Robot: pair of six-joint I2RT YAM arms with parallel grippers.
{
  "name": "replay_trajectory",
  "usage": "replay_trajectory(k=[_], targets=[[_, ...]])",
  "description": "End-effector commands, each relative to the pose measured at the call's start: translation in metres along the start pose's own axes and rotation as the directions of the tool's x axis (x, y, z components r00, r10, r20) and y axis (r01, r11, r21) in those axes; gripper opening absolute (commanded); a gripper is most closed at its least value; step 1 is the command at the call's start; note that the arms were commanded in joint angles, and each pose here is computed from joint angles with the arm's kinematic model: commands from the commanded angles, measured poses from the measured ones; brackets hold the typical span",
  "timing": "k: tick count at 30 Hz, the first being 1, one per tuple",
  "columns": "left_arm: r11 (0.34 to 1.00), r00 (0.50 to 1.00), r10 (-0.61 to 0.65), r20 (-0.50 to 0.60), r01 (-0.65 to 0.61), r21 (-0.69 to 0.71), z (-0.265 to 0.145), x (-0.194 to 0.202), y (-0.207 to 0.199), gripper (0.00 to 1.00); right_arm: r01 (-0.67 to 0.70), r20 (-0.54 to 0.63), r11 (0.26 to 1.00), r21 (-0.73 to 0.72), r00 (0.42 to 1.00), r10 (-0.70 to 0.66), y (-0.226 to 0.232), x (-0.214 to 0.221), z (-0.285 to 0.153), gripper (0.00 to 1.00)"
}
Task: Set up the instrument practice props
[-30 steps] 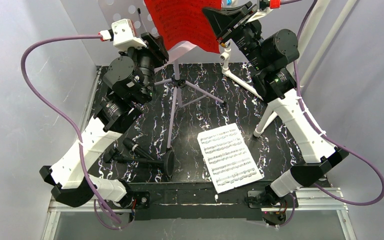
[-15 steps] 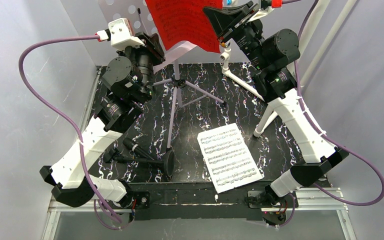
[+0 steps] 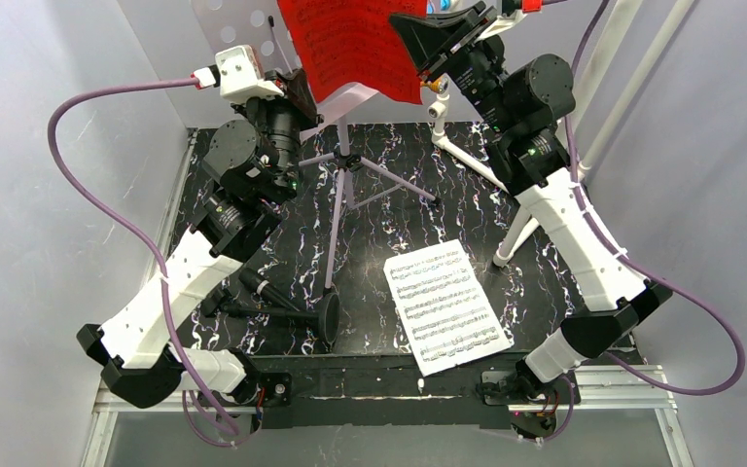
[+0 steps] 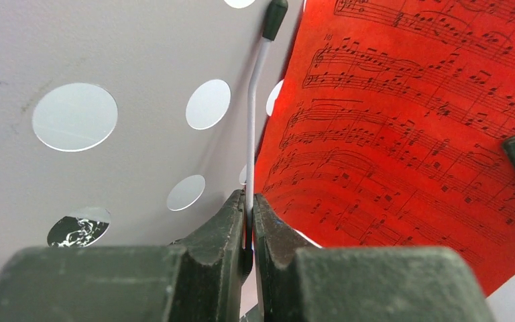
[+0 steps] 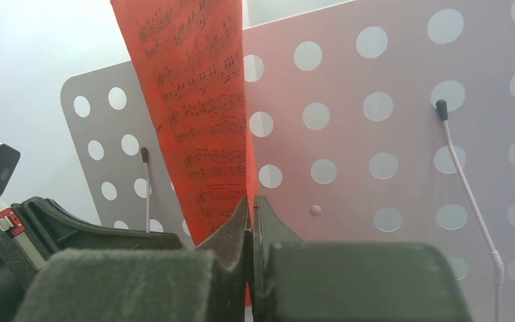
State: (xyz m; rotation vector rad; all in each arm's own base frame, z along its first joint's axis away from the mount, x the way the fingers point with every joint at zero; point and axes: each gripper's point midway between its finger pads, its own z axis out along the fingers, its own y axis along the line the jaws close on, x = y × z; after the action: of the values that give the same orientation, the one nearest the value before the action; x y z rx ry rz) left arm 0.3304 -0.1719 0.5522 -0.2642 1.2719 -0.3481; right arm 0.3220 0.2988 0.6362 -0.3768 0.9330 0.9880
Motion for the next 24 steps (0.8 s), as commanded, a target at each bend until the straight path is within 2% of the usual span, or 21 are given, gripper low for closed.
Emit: replay_trajectory(k=[1,5,24], targets=[[0.998,0.994,-0.065,0.083,0.063,0.025,-0.0036,-0.0296,0.0002,0.07,0.016,0.094,0.999,-0.039,0.995,-0.012,0.0094,-0.0333,0.0027,0.01],[0.997,0.993,-0.068,0.092,0.064,0.051,-0.0046,-0.0304,-0.0015,0.0,0.012,0.095,0.999,-0.045,0.995,-0.008,0.0094,-0.0325,0.0034,0.01],[0.983,0.992,0.004,0.13,-0.028,0.183,-0.0131,-0.0236,-0.0089,0.0,-0.016,0.11,0.994,-0.109,0.993,0.028,0.0138,-0.0312,0.0102,0.01]])
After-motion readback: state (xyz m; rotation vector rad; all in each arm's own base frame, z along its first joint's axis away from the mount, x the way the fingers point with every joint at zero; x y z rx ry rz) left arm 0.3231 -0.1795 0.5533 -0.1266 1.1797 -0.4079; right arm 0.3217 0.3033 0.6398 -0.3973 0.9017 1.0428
